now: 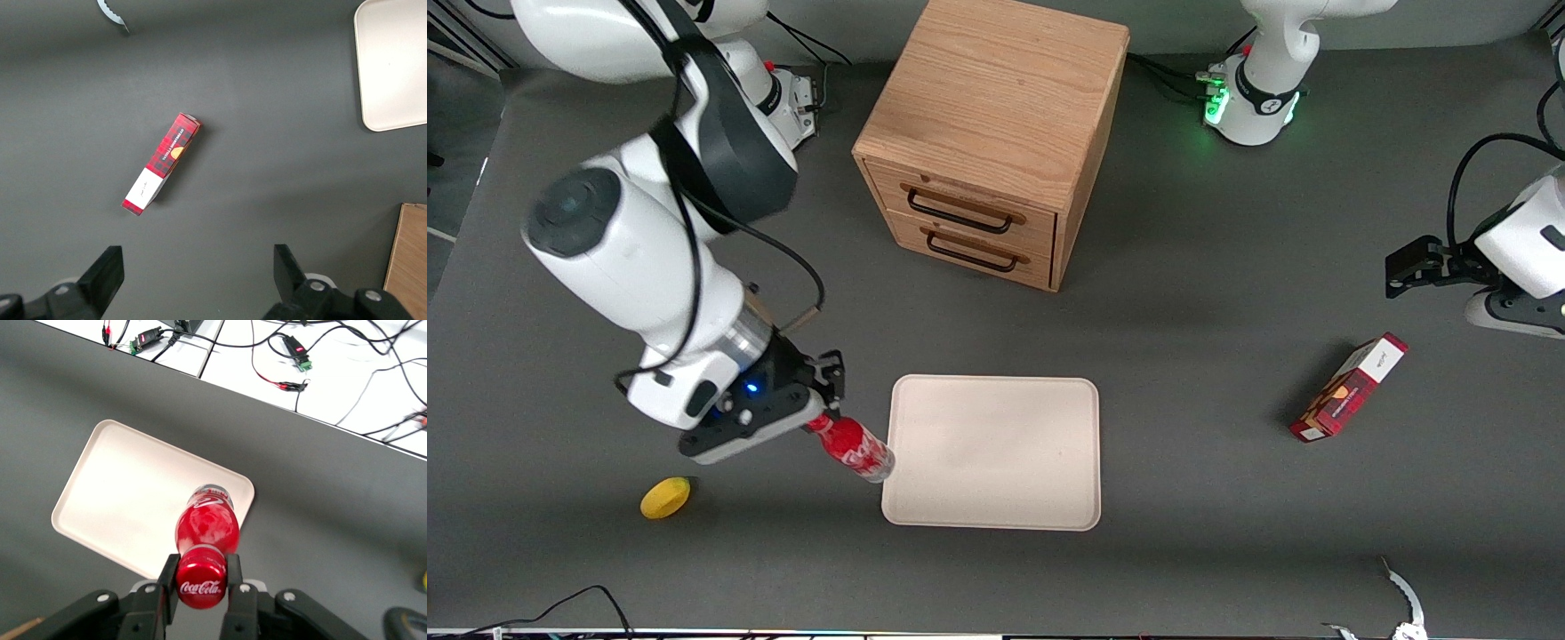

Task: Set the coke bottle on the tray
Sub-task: 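Carry the bottle over to the cream tray's rim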

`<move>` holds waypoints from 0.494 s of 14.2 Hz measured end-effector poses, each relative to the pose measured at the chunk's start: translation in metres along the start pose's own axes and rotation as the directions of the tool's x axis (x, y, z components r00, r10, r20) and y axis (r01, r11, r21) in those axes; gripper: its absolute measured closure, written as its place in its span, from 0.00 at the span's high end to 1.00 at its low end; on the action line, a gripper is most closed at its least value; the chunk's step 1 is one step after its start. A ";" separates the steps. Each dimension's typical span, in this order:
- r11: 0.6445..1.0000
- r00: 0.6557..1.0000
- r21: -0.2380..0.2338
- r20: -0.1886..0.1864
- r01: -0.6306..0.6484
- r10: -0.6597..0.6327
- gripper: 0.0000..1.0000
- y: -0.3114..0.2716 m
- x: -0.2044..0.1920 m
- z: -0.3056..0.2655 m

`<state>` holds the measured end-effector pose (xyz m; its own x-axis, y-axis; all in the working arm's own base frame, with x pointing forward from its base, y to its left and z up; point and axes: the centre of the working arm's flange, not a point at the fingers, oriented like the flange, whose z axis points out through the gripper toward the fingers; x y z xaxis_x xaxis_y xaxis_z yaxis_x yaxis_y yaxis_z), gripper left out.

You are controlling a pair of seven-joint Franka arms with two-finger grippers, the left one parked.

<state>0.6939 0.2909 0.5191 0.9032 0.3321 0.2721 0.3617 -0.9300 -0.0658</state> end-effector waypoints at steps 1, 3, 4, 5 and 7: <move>1.000 1.000 0.004 -0.003 0.000 0.000 0.31 0.000 0.002 0.017; 1.000 1.000 0.009 0.000 -0.004 0.004 0.31 0.002 0.004 0.049; 1.000 1.000 0.011 0.006 -0.006 0.006 0.31 0.004 0.004 0.063; 1.000 1.000 0.012 0.016 -0.008 0.008 0.31 0.005 0.003 0.076; 1.000 0.999 0.014 0.036 -0.012 0.011 0.31 0.007 0.001 0.100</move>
<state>0.7208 0.3005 0.4226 0.9150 0.3268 0.2365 0.3542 -0.9315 -0.0828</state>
